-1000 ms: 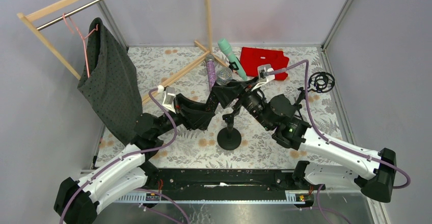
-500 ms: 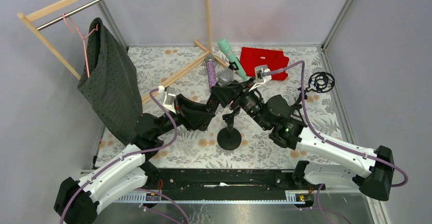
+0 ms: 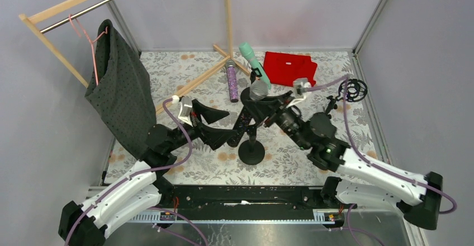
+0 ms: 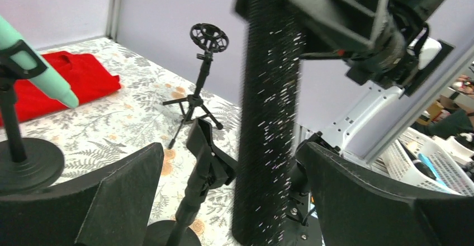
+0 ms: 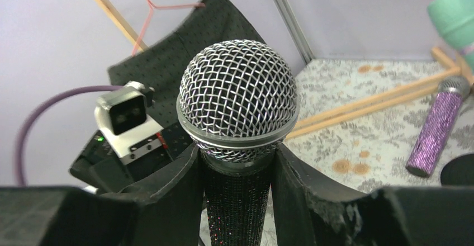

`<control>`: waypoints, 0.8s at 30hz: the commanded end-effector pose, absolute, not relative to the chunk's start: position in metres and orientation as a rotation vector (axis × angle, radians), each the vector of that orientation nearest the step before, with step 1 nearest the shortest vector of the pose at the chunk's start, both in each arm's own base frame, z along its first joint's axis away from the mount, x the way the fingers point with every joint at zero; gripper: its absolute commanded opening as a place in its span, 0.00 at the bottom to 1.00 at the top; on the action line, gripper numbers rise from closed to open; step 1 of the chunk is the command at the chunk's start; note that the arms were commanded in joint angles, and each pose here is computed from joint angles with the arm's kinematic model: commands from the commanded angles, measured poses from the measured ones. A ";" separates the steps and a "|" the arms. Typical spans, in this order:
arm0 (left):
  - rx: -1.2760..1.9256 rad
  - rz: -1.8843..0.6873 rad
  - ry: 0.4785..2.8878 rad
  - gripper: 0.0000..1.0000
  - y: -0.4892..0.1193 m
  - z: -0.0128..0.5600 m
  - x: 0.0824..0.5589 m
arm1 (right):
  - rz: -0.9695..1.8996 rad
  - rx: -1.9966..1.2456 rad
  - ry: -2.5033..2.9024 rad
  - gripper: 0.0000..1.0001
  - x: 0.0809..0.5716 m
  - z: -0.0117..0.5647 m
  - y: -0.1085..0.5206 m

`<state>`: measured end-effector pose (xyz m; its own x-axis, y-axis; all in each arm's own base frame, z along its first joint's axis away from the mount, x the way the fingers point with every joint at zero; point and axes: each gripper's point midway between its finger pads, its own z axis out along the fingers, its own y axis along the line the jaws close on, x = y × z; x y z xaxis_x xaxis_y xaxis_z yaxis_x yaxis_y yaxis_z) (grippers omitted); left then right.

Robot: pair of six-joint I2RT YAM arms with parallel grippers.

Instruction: Attach the microphones to the stand

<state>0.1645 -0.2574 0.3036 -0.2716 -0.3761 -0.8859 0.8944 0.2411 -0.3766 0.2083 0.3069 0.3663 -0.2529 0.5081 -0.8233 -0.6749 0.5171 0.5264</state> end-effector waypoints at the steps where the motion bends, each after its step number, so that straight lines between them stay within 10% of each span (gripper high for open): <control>1: 0.521 -1.233 1.274 0.99 -0.249 0.329 0.177 | 1.103 -0.123 1.287 0.00 0.191 0.426 0.260; 24: 0.498 -0.939 1.471 0.99 -0.299 0.300 0.195 | 0.329 0.009 1.616 0.00 0.229 0.318 0.148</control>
<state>0.1828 -0.3010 0.2833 -0.2254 -0.2111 -0.9511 0.8205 0.4853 -0.3021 0.2196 0.1535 0.3165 -0.1322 0.1302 -0.9826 -0.2698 0.9492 0.1620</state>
